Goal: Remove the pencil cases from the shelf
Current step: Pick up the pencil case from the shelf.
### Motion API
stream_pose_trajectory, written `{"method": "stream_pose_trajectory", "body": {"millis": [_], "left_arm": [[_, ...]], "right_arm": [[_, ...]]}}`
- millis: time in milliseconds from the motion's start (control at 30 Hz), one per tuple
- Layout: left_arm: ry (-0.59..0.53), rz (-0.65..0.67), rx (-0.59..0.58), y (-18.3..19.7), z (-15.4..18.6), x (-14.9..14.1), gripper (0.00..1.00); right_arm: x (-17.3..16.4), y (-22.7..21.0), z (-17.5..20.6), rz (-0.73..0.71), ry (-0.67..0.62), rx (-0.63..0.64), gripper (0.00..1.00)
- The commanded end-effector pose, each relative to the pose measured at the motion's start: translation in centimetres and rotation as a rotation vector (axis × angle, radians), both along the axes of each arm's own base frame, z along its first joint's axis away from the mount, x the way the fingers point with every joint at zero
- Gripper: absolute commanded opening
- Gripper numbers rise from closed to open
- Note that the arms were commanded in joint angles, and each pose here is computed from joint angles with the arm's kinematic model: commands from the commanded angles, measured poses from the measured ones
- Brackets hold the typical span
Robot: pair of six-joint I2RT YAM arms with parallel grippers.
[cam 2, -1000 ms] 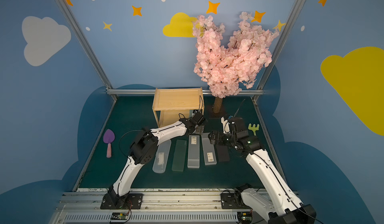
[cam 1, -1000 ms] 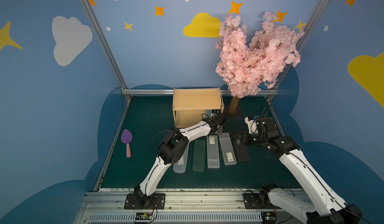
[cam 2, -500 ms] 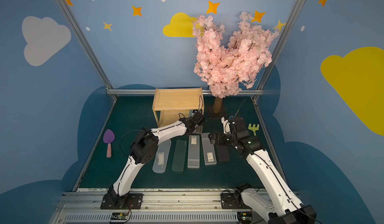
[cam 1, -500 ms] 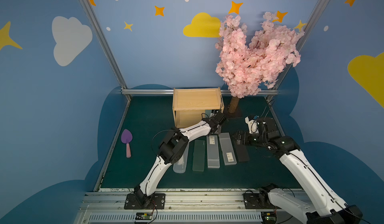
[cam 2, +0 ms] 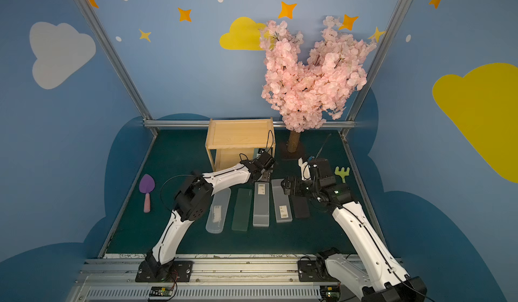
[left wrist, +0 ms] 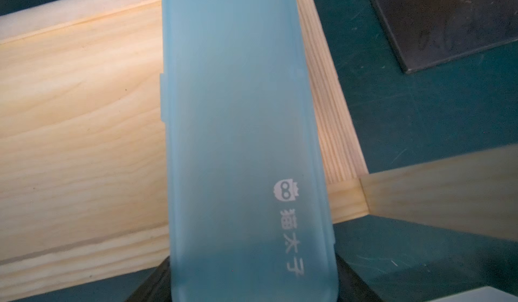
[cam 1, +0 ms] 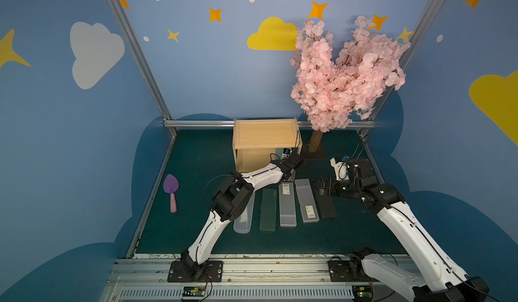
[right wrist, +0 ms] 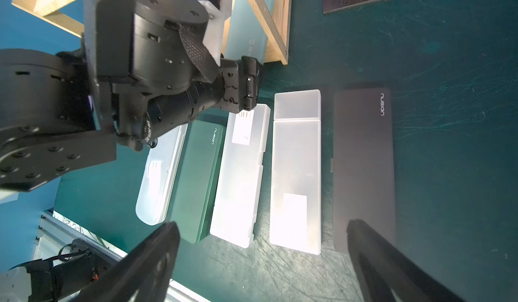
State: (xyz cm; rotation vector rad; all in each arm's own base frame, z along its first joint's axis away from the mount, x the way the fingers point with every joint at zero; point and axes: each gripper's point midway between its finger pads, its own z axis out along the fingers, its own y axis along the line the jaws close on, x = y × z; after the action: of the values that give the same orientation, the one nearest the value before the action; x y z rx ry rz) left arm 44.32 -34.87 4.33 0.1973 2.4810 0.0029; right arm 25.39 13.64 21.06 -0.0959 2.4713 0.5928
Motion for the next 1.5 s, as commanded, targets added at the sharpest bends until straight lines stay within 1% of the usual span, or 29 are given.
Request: {"method": "stream_pose_trajectory", "body": {"millis": [0, 67, 200, 367, 533, 800, 933, 1033, 1133, 1267, 1367, 1467], "left_arm": [[0.013, 0.020, 0.047, 1.8, 0.1, -0.2, 0.75], [0.010, 0.021, 0.041, 1.8, 0.4, -0.2, 0.72], [0.000, 0.020, 0.042, 2.0, 1.5, -0.3, 0.72], [-0.004, 0.005, 0.050, 2.7, 3.8, -1.0, 0.71], [0.016, -0.002, 0.068, 4.5, 5.6, -2.7, 0.71], [0.044, -0.008, 0.076, 7.9, 7.7, -6.4, 0.69], [0.039, -0.003, 0.061, 9.4, 9.0, -8.0, 0.69], [0.026, -0.010, 0.048, 10.0, 9.5, -8.7, 0.69], [0.033, -0.031, 0.055, 10.0, 9.0, -9.0, 0.69], [0.062, -0.066, 0.052, 9.2, 6.6, -8.8, 0.69], [0.086, -0.068, 0.045, 8.8, 5.1, -8.6, 0.69], [0.101, -0.065, 0.031, 8.8, 4.6, -8.7, 0.69]], "right_arm": [[-0.5, -0.2, 0.9, 0.007, -0.010, 0.004, 0.98], [-0.6, -0.2, 1.0, 0.006, -0.011, 0.004, 0.98], [-0.7, -0.3, 1.1, 0.003, -0.013, 0.004, 0.98], [-0.6, -0.1, 1.0, 0.004, -0.012, 0.015, 0.98], [-0.4, 0.2, 0.8, 0.004, -0.011, 0.037, 0.98], [-0.4, 0.6, 0.9, 0.007, -0.014, 0.057, 0.98], [-0.5, 0.6, 1.0, 0.005, -0.016, 0.062, 0.98], [-0.6, 0.6, 1.0, 0.005, -0.015, 0.067, 0.98], [-0.7, 0.7, 1.2, 0.004, -0.018, 0.073, 0.98], [-0.8, 0.7, 1.6, 0.008, -0.026, 0.074, 0.98], [-1.1, 0.7, 1.6, 0.008, -0.022, 0.070, 0.98], [-1.2, 0.7, 1.6, 0.010, -0.022, 0.062, 0.98]]}}
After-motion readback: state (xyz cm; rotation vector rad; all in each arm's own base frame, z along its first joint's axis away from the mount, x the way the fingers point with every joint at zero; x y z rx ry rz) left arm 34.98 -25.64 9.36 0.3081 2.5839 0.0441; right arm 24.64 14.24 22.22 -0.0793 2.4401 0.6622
